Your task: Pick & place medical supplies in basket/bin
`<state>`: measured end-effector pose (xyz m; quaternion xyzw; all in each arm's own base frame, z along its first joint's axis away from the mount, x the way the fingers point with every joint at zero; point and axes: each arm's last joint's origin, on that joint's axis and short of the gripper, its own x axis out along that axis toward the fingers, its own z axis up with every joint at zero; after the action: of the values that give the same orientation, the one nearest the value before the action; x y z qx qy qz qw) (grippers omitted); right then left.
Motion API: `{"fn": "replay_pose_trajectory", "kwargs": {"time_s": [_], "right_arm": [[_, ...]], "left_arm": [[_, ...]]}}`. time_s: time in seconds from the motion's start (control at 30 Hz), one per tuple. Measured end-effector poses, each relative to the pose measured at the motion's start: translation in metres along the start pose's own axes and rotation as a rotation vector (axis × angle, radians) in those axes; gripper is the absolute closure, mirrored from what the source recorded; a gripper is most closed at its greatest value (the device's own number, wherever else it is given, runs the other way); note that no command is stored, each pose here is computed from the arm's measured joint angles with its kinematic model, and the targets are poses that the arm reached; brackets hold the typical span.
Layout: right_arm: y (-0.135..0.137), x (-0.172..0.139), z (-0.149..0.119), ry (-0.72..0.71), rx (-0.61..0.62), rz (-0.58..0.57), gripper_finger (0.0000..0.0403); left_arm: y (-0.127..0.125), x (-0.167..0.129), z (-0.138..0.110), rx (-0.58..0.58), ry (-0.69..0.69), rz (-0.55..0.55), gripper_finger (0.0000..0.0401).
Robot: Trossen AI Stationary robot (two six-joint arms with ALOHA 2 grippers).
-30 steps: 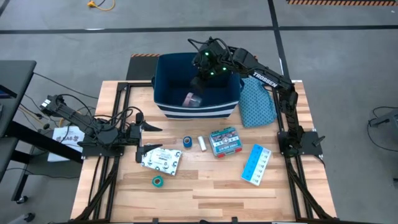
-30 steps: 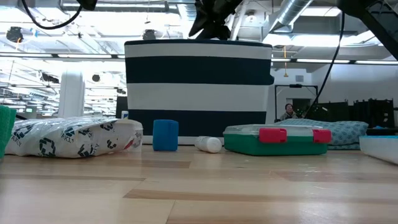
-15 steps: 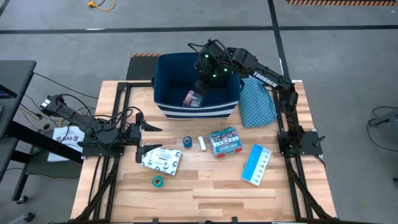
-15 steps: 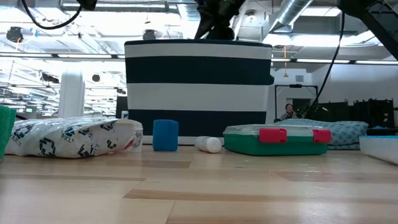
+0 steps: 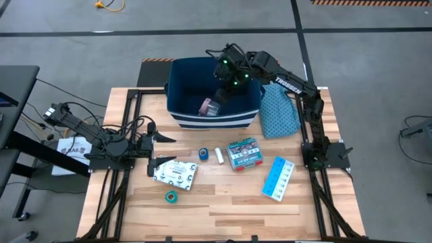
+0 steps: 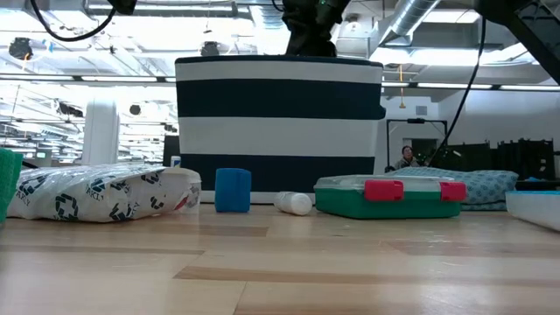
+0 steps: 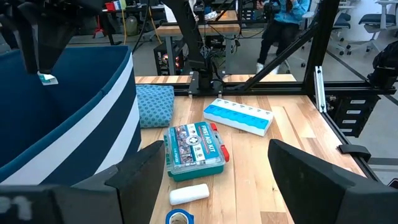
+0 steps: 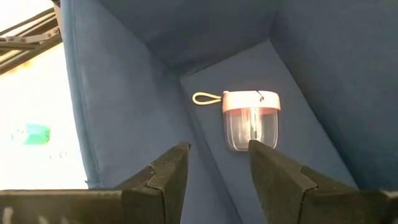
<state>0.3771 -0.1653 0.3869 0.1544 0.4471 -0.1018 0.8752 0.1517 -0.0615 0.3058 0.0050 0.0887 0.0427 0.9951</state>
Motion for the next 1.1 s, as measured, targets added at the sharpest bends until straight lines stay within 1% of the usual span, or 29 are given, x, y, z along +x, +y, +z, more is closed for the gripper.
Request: {"fn": "replay_pose_trajectory", "kwargs": {"time_s": [0.3, 0.5, 0.6, 0.8, 0.97, 1.1], "right_arm": [[0.000, -0.001, 0.000, -0.007, -0.001, 0.000, 0.0243], [0.001, -0.004, 0.005, -0.055, -0.014, 0.002, 0.0245], [0.004, -0.017, 0.008, -0.121, -0.038, 0.004, 0.0243], [0.014, -0.059, 0.008, -0.253, -0.083, 0.008, 0.0239], [0.033, -0.101, -0.003, -0.329, -0.123, 0.031, 0.0240], [0.053, -0.131, -0.018, -0.350, -0.161, 0.065, 0.0241]], "left_arm": [[0.000, 0.000, 0.000, -0.009, 0.000, 0.000, 0.0125], [0.000, 0.000, 0.000, -0.009, 0.000, 0.000, 0.0125], [0.000, 0.000, 0.000, -0.009, 0.000, 0.000, 0.0125], [0.000, 0.000, 0.000, -0.009, -0.001, 0.000, 0.0125], [0.000, 0.000, 0.000, -0.009, 0.000, 0.000, 0.0125], [0.000, 0.000, 0.000, -0.009, -0.001, 0.000, 0.0125]]}}
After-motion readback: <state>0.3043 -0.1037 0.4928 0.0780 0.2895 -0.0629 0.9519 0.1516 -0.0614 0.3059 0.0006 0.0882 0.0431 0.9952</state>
